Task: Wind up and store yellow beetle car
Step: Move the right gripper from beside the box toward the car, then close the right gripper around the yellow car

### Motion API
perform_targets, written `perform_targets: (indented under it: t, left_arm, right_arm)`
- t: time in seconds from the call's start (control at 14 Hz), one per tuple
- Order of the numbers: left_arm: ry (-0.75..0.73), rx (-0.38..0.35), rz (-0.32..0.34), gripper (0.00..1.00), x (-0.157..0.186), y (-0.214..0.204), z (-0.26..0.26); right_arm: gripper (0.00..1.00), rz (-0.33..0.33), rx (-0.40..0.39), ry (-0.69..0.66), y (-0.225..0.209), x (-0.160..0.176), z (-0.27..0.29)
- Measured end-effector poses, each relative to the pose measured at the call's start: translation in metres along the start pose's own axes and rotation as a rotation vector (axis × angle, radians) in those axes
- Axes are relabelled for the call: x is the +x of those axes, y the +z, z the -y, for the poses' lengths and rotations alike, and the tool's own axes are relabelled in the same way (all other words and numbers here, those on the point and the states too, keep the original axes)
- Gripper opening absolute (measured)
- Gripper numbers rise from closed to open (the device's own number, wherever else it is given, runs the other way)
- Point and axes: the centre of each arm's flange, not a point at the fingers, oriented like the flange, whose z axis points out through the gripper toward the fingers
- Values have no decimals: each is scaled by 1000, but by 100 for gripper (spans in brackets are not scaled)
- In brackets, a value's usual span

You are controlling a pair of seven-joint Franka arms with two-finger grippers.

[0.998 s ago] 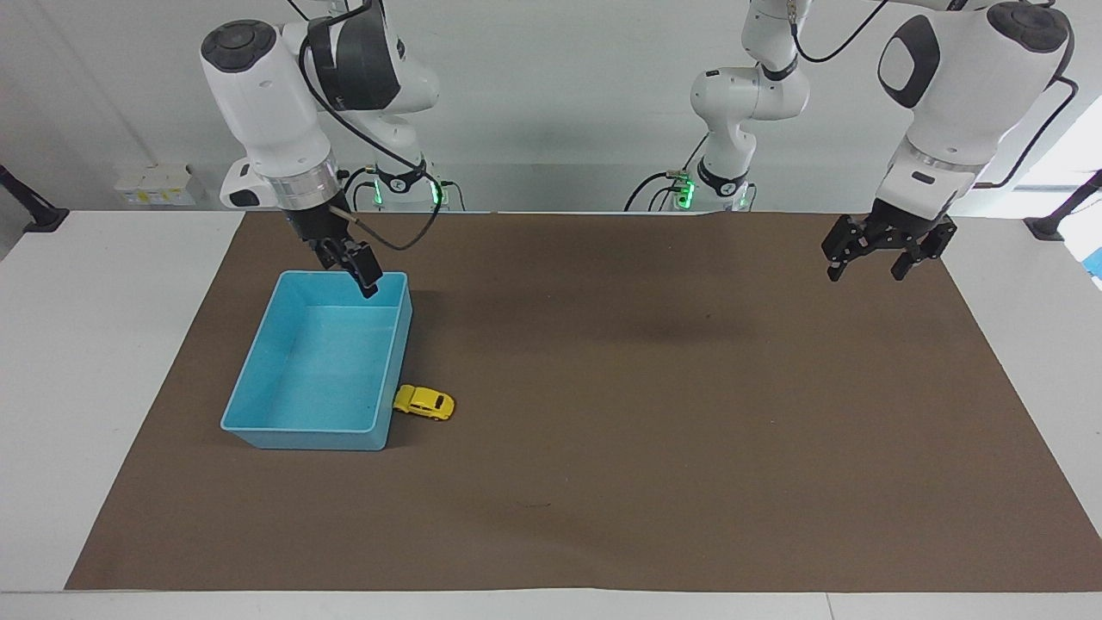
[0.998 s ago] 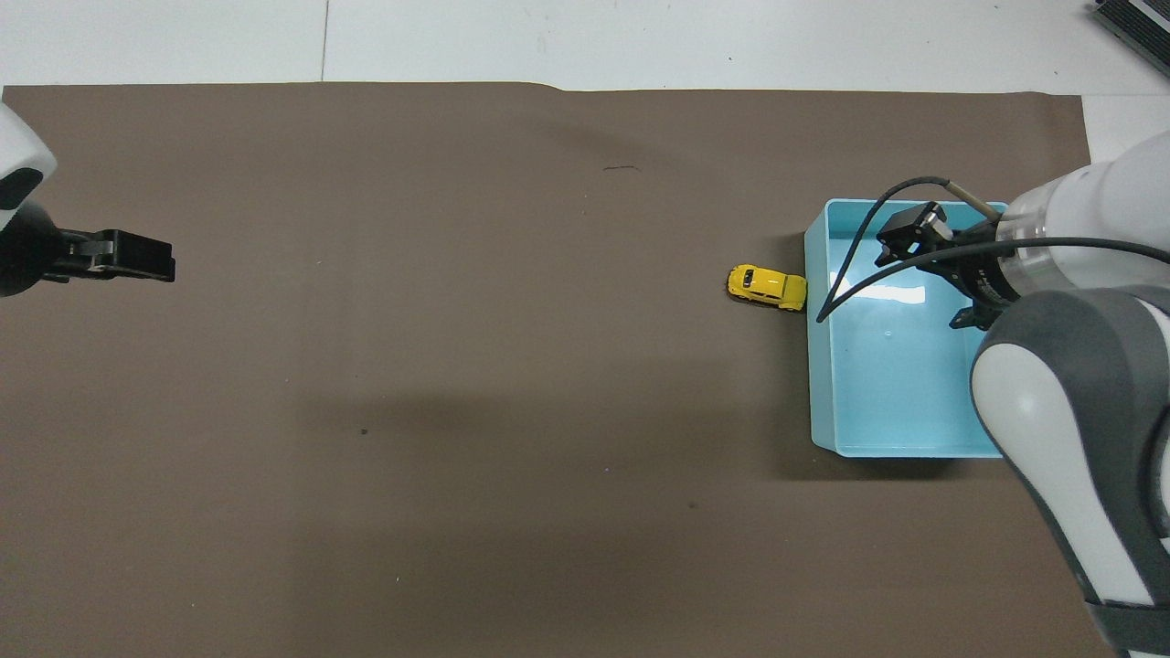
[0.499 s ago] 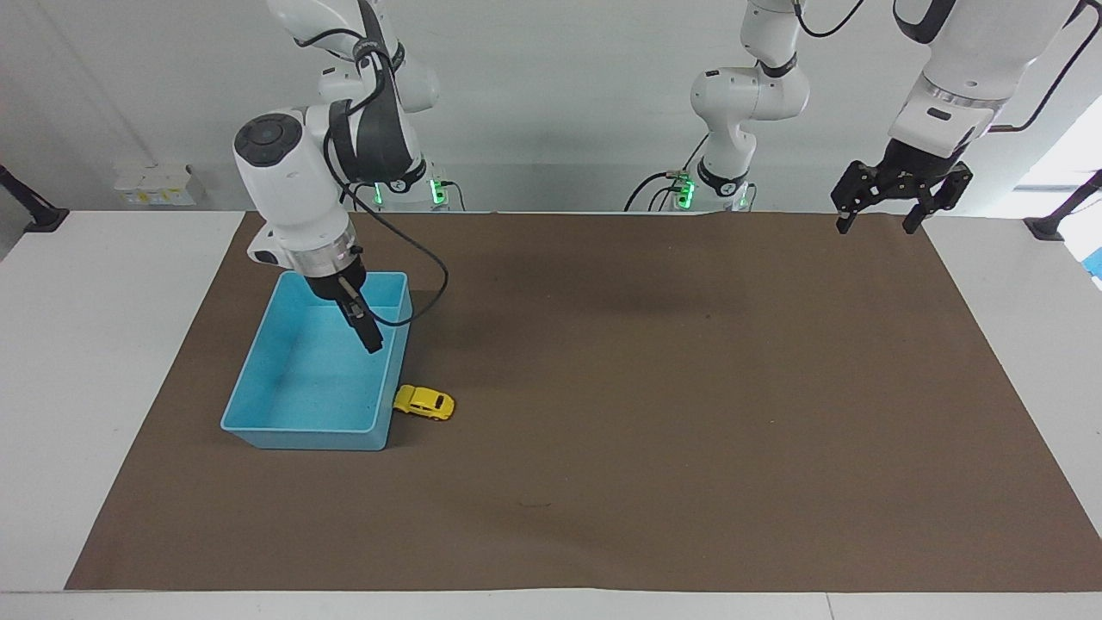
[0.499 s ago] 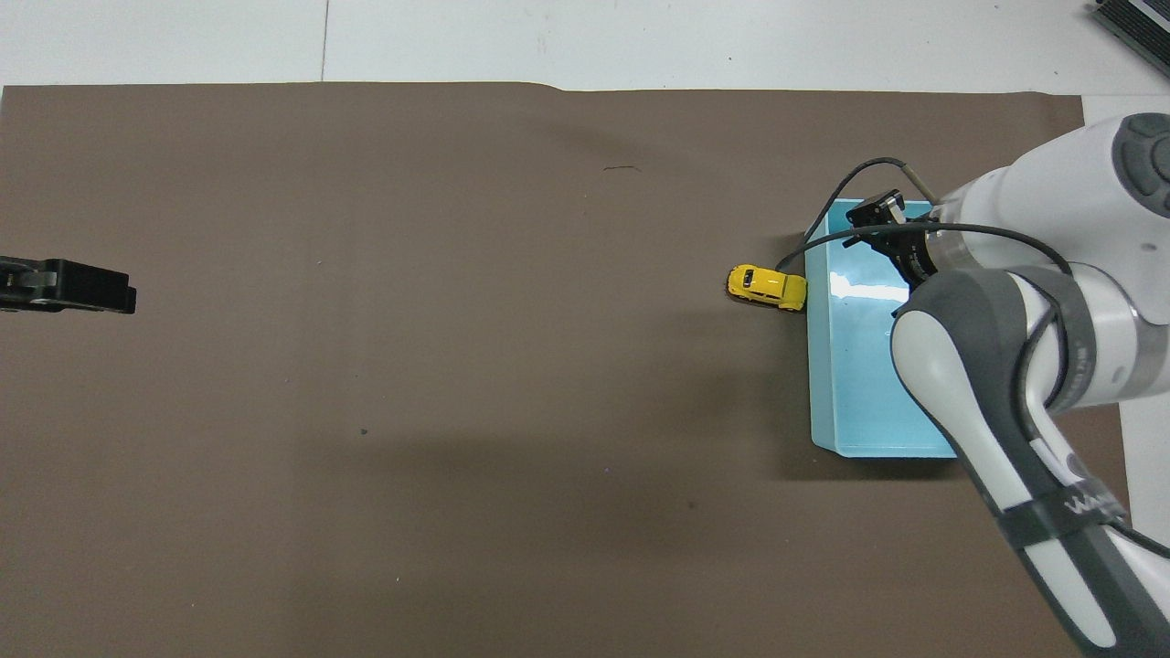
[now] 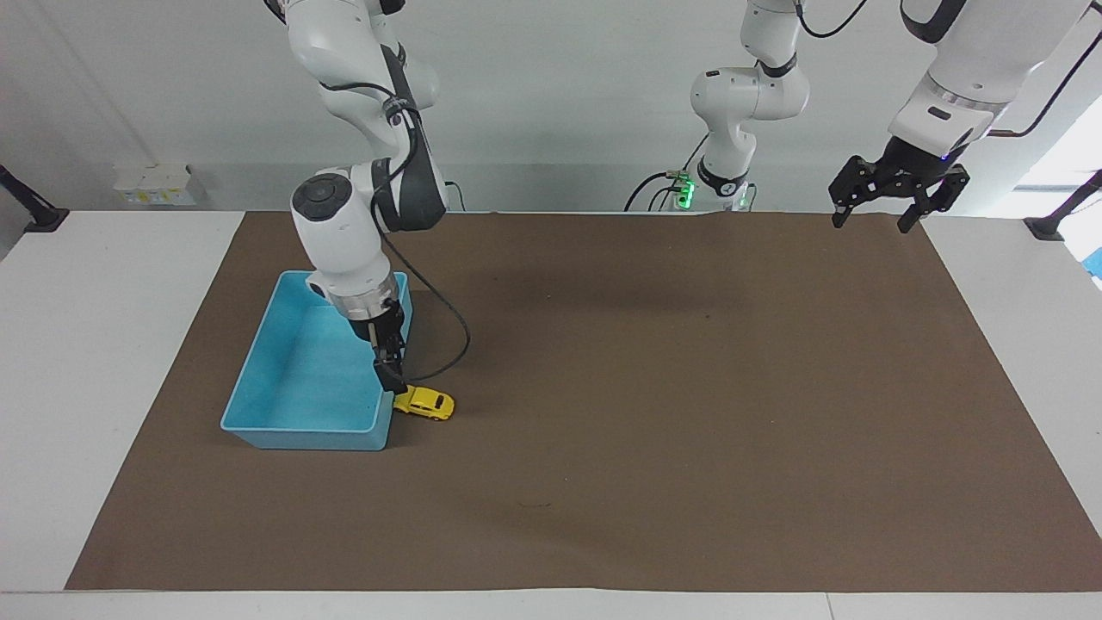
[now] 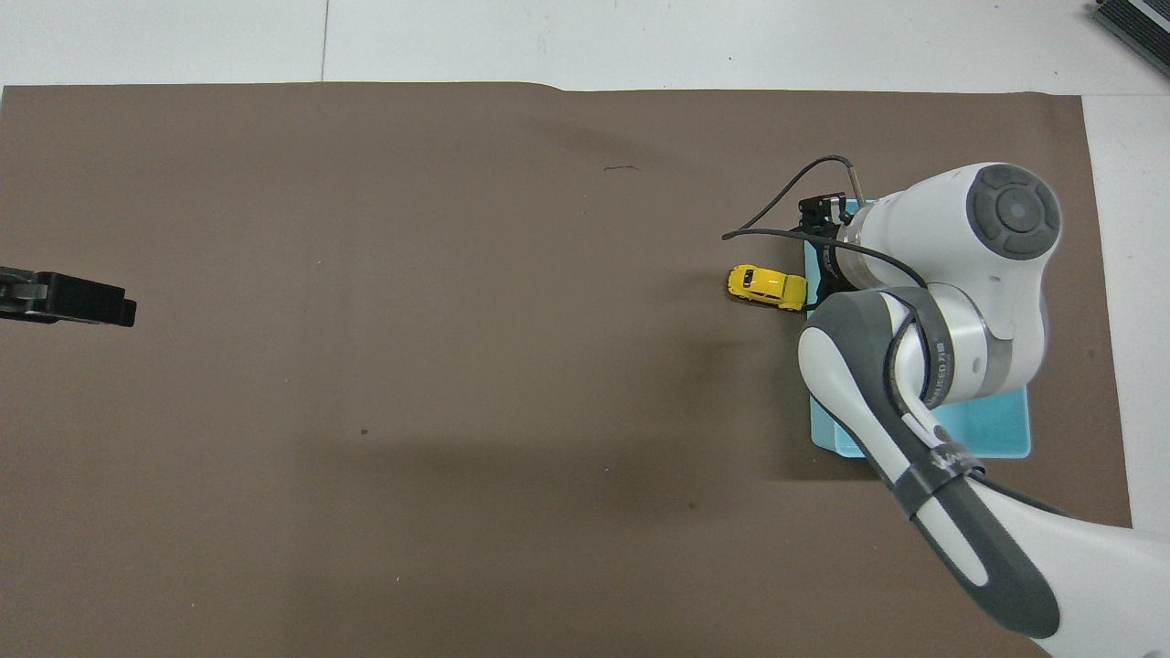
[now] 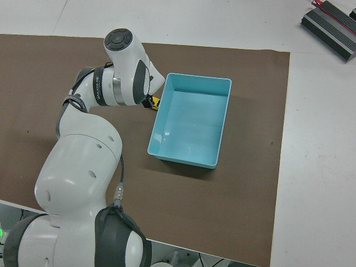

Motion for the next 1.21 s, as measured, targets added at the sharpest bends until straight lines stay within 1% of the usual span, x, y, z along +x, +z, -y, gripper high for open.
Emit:
perform_targets:
  t: [0.14, 0.36, 0.57, 0.64, 0.71, 0.93, 1.21]
  left_arm:
    - [-20, -4, 0, 100, 0, 0, 2]
    - [-23, -5, 0, 100, 0, 0, 1]
    - [-22, -5, 1, 100, 0, 0, 0]
    - [-21, -5, 1, 100, 0, 0, 0]
    - [-21, -5, 2, 100, 0, 0, 0]
    - [-22, -5, 4, 100, 0, 0, 0]
    - [-23, -6, 15, 100, -2, 1, -1]
  right_arm:
    - [100, -2, -9, 97, 18, -3, 1]
    - [100, -5, -33, 179, 40, -12, 3]
    - [100, -6, -45, 196, 52, -25, 5]
    - [100, -5, -38, 201, 55, -28, 6]
    - [100, -4, -27, 203, 58, -29, 7]
    - [100, -11, -29, 195, 73, -30, 7]
    - [100, -16, -18, 190, 81, -29, 9]
